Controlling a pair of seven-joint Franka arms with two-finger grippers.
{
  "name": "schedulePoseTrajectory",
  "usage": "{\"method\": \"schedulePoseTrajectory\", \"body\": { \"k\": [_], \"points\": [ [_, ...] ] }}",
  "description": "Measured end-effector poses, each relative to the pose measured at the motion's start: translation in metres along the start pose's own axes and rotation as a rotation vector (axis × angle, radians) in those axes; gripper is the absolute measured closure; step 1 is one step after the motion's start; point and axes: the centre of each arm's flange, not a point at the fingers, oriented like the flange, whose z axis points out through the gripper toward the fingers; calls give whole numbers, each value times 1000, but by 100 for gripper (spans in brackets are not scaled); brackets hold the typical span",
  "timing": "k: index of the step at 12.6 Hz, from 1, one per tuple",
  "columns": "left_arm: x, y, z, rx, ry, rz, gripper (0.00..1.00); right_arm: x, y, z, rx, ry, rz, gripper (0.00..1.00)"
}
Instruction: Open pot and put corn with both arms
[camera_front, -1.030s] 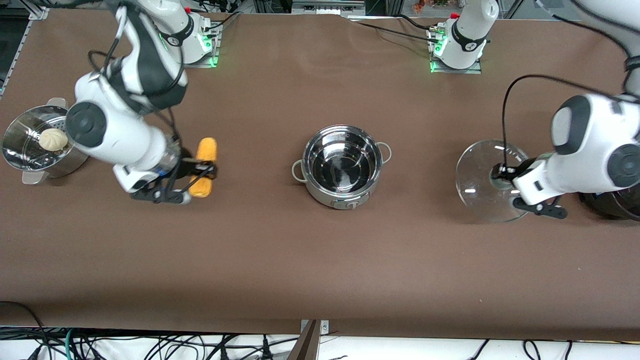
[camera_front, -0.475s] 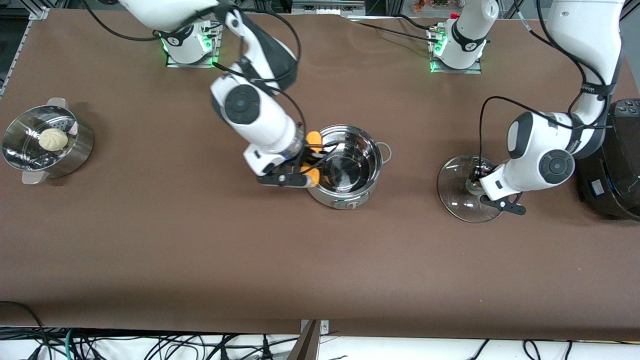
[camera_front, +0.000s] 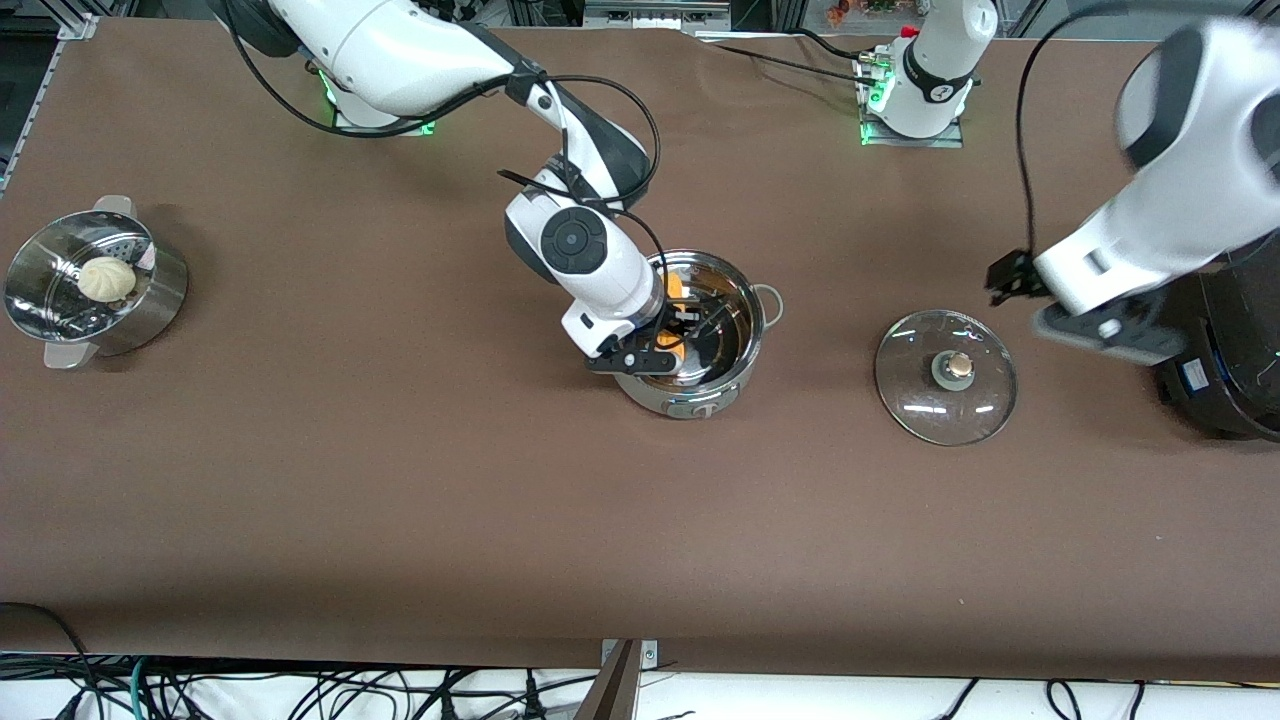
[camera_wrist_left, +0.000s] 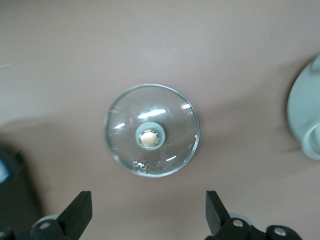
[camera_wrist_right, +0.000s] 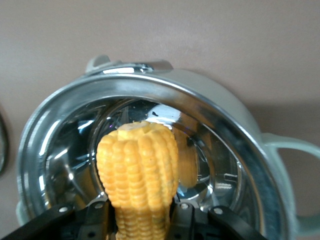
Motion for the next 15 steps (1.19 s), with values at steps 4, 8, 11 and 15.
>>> {"method": "schedulePoseTrajectory", "body": {
  "k": [4, 8, 11, 15],
  "points": [
    [-13, -27, -43, -89, -15, -153, 0, 1, 1, 3, -53, 5, -24, 27],
    [-13, -57, -35, -129, -24, -196, 0, 31, 18, -115, -269, 13, -10, 0],
    [-10, -28, -41, -107, -17, -151, 0, 98, 136, -267, -308, 66, 118, 0],
    [-10, -32, -41, -107, -19, -157, 0, 142, 306, -366, -333, 43, 225, 0]
  ]
}}
